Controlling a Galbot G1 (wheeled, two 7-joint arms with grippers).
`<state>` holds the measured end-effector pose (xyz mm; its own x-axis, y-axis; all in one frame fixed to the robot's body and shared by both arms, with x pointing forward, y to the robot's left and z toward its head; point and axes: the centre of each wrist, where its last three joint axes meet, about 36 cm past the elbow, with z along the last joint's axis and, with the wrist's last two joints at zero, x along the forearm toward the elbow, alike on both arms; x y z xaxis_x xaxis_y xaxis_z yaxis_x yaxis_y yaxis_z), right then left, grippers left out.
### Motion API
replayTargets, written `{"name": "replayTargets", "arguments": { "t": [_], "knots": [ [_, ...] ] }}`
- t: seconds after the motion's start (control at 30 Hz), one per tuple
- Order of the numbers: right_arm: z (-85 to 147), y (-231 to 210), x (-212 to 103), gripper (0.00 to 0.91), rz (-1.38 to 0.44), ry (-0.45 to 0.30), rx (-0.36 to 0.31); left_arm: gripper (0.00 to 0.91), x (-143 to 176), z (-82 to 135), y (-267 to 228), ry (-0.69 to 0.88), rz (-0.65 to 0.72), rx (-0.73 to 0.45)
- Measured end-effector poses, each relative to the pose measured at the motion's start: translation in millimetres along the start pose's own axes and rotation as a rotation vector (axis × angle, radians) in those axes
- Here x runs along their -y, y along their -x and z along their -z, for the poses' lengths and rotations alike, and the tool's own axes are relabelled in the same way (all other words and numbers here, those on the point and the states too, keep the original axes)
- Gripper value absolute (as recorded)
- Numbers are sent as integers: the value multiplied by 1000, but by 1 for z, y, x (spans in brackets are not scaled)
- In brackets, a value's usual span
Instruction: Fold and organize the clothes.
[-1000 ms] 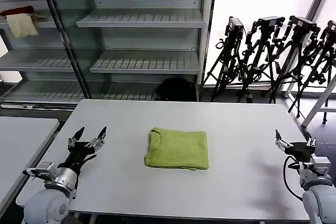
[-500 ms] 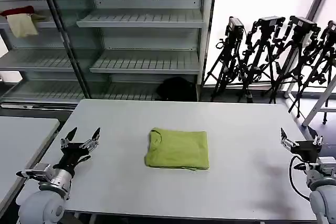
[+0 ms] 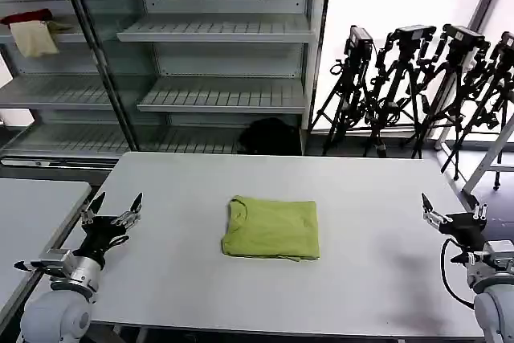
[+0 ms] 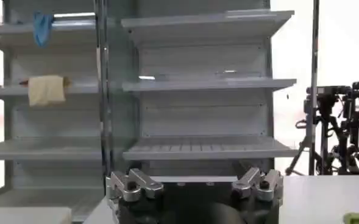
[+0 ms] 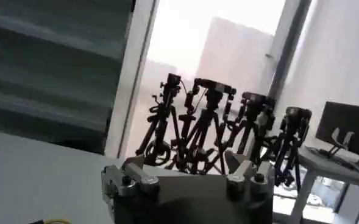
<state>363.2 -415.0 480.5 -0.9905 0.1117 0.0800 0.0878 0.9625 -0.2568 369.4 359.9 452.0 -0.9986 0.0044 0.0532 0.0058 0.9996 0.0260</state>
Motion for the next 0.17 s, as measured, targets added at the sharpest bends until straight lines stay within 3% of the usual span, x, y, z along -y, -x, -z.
{"name": "replayTargets", "arguments": {
  "t": [0.17],
  "knots": [
    [2,0,-5,907,3,27,6,907,-2,0,0,11,7,6]
  ]
}}
